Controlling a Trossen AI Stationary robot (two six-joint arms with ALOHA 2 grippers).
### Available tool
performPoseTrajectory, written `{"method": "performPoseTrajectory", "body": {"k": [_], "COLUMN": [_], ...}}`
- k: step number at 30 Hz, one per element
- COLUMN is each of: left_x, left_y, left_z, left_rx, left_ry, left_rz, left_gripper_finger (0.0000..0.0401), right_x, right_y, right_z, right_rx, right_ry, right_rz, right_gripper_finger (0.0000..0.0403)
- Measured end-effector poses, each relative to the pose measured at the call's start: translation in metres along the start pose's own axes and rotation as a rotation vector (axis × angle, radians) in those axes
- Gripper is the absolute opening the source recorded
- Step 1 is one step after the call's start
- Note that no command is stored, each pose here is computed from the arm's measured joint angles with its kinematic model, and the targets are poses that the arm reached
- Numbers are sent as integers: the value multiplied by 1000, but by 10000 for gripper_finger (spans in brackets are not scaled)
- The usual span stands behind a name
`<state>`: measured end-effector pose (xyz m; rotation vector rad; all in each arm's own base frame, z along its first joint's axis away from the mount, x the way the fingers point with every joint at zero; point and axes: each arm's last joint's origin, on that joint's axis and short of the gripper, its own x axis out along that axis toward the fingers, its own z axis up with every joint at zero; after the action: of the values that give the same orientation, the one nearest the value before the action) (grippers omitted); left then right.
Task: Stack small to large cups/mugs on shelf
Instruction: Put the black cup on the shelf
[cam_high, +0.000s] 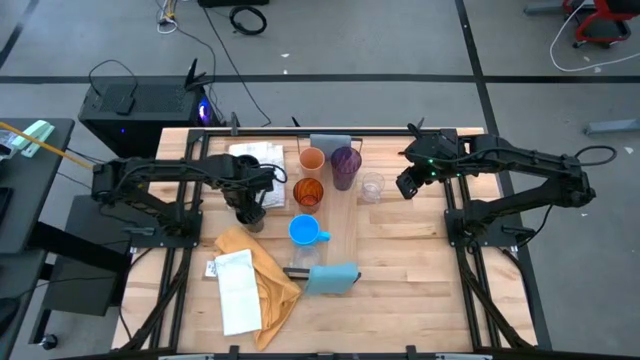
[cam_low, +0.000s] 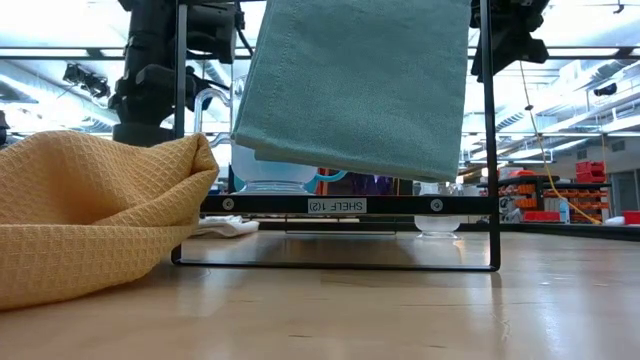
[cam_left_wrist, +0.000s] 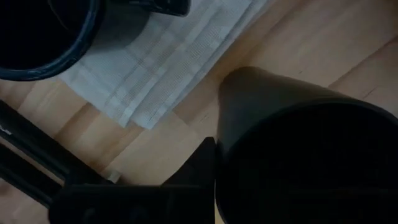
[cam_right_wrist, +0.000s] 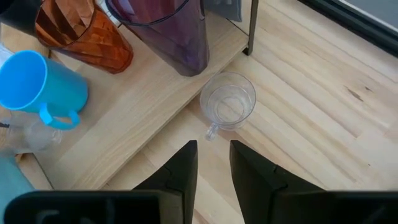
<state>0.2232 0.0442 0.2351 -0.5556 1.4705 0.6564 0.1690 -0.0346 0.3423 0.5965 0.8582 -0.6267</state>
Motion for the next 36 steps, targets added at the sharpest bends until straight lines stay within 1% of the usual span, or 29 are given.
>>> {"method": "performPoseTrajectory", "body": {"k": [3,6,9,12,14,16,19,22,25,29,32,34,36], "left_x": [-1,-10,-33,-66,-93,-121,-160,-188,-204,-216,-214,-205,-193], "left_y": [0,1,3,5,8,10,13,11,-3,-45,-75,-87,-93], "left_z": [-1,-2,-1,1,2,5,9,15,26,50,67,78,86], "left_rx": [18,37,82,106,94,74,-5,-70,-102,-47,13,34,38], "left_ry": [15,43,55,31,-15,-96,-244,-325,-376,-455,-450,-417,-400], "left_rz": [3,4,7,-6,-33,-84,-180,-258,-317,-413,-415,-385,-389], "left_gripper_finger": [11,9,9,9,9,9,9,9,9,9,9,9,9], "right_x": [0,0,0,0,0,0,0,0,0,-1,-7,-14,-25], "right_y": [0,0,0,0,0,-1,-1,-2,-3,-7,-13,-17,-23], "right_z": [0,0,0,0,0,0,1,1,1,-3,-8,-12,-16], "right_rx": [0,0,-1,-3,-3,-4,-4,-4,-16,-62,-77,-76,-67], "right_ry": [-5,-5,-5,-9,-13,-17,-33,-49,-52,-22,-12,-22,-46], "right_rz": [-7,-7,-7,-13,-18,-22,-44,-66,-92,-136,-159,-156,-138], "right_gripper_finger": [100,100,100,100,100,100,100,100,100,100,100,100,100]}}
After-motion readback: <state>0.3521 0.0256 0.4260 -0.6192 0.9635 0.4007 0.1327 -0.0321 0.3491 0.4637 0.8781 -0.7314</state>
